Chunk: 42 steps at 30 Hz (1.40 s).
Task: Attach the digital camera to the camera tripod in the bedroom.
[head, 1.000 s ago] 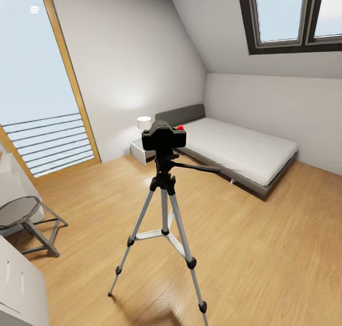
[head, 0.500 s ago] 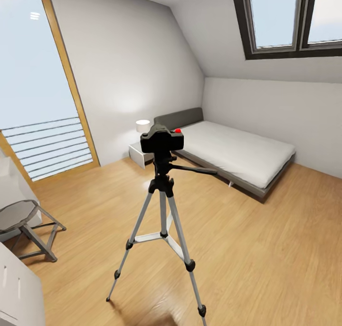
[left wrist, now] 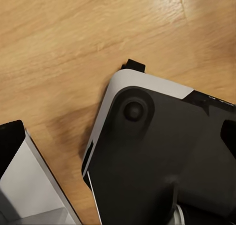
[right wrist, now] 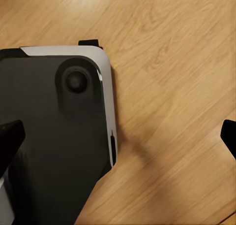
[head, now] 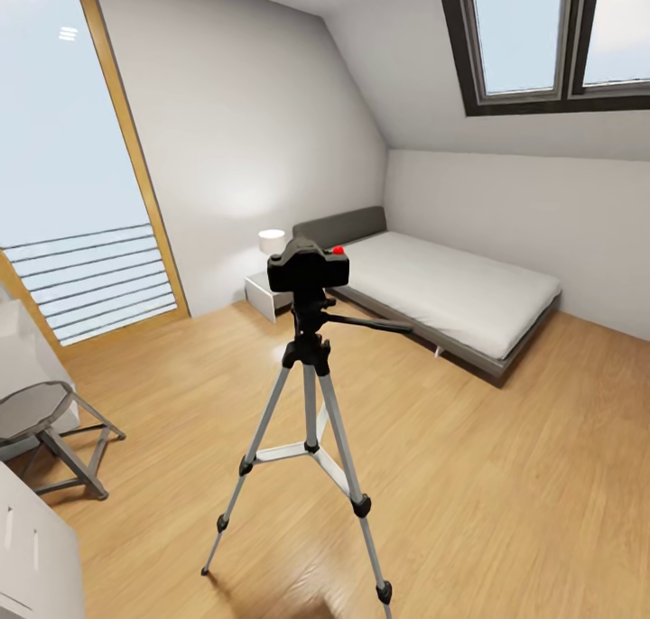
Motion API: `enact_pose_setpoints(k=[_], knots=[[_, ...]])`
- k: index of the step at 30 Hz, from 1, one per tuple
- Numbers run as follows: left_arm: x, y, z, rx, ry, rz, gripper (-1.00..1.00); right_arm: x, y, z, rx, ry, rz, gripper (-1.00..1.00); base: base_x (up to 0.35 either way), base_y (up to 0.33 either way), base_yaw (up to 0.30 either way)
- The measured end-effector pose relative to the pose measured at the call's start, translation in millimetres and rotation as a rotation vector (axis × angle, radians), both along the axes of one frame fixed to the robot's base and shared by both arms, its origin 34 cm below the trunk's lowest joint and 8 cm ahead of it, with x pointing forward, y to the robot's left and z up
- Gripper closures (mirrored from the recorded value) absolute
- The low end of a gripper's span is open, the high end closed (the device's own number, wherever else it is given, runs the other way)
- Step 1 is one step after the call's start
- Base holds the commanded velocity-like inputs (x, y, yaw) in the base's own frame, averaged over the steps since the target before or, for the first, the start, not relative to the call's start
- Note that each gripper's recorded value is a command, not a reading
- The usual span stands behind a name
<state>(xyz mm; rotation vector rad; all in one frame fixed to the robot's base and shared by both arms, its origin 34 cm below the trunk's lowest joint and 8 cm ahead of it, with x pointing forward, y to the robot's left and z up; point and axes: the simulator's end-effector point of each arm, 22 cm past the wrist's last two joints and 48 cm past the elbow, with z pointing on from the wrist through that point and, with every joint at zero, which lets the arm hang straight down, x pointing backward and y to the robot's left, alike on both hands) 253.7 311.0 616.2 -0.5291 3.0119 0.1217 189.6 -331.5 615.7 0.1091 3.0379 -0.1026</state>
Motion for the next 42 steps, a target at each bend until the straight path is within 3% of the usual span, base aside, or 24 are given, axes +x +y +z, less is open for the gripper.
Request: enact_pose_setpoints(k=[42], knots=[[24.6, 0.0, 10.2, 0.0, -0.065, 0.0, -1.0, 24.6, -1.9, 6.2, -0.003, -0.065, -0.008, -1.0, 0.0, 0.0, 0.0]])
